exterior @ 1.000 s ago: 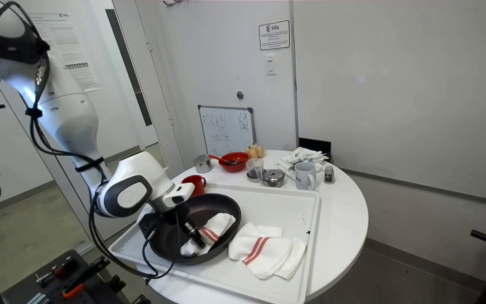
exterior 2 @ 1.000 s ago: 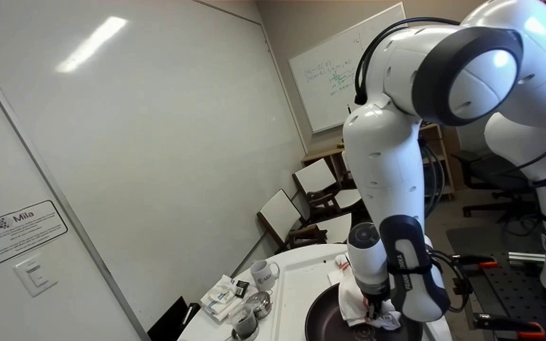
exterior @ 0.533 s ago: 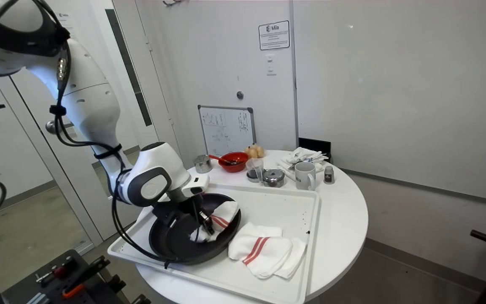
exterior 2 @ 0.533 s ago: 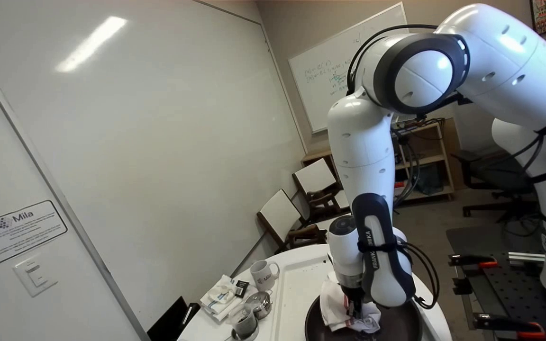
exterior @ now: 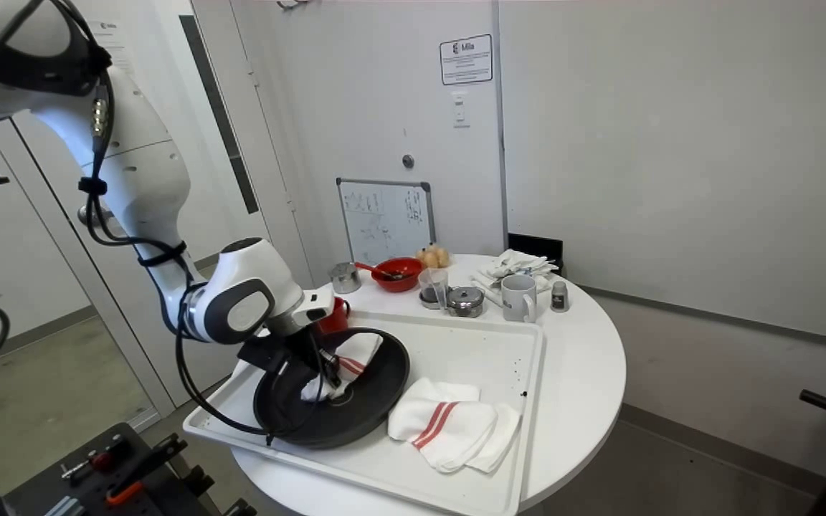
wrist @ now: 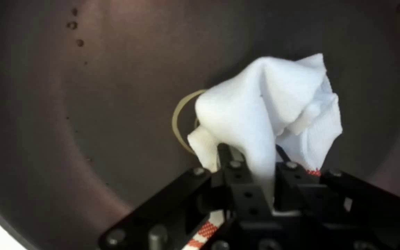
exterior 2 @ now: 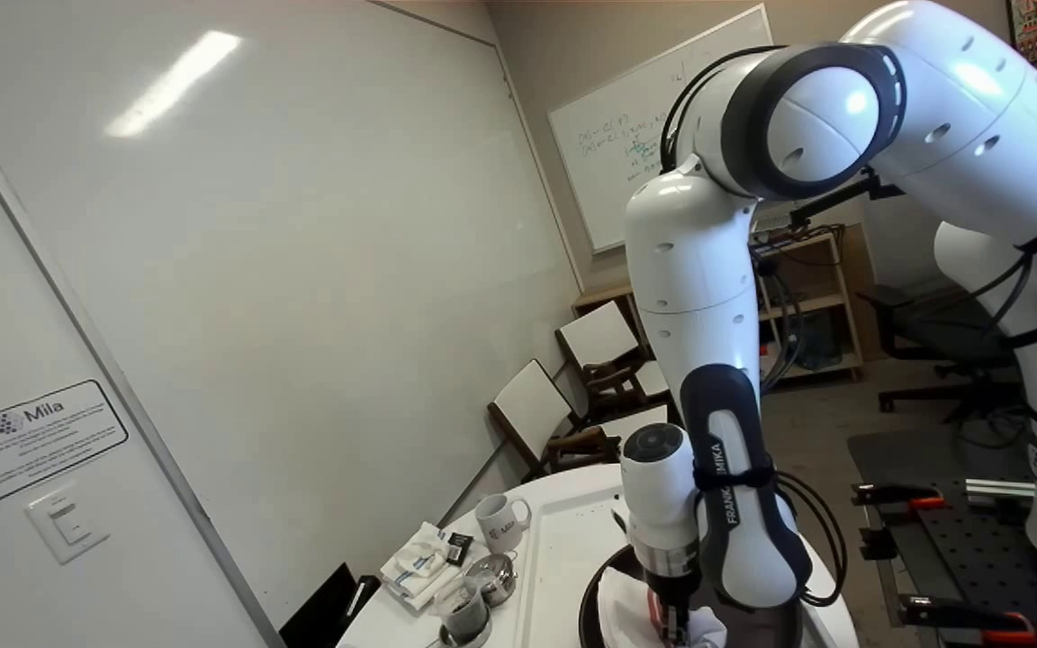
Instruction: Use the towel to wipe the pan
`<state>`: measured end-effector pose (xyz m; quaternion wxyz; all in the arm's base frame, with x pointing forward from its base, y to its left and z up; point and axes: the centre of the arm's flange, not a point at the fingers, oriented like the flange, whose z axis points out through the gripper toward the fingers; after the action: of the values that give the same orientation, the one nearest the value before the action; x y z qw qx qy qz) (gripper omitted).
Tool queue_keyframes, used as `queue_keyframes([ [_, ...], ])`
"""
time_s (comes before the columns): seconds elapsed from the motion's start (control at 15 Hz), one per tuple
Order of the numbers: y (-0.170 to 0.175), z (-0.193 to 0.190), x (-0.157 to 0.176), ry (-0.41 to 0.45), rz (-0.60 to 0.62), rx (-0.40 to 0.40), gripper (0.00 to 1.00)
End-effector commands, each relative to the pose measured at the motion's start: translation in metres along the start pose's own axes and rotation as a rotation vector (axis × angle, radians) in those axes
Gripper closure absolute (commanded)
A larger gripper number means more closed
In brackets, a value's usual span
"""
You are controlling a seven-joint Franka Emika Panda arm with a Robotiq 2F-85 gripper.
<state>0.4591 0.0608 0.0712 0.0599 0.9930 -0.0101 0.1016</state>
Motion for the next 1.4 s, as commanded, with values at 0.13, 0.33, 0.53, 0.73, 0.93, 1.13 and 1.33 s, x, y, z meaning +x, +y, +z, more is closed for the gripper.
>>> queue_keyframes([
  [0.13, -0.024, -0.017, -0.054, -0.040, -0.088, 0.005, 0.90],
  [0.33, -0.015, -0.030, -0.073, -0.050, -0.072, -0.012, 0.90],
  [0.53, 0.002, -0.037, -0.080, -0.072, -0.047, -0.001, 0.90],
  [0.73, 0.013, -0.039, -0.080, -0.100, -0.017, 0.010, 0.90],
  [0.93, 0.025, -0.044, -0.075, -0.083, 0.021, 0.018, 0.90],
  [1.13, 0.041, -0.059, -0.062, -0.036, 0.067, 0.026, 0.90],
  [1.33, 0.055, -0.078, -0.043, -0.003, 0.113, 0.027, 0.90],
])
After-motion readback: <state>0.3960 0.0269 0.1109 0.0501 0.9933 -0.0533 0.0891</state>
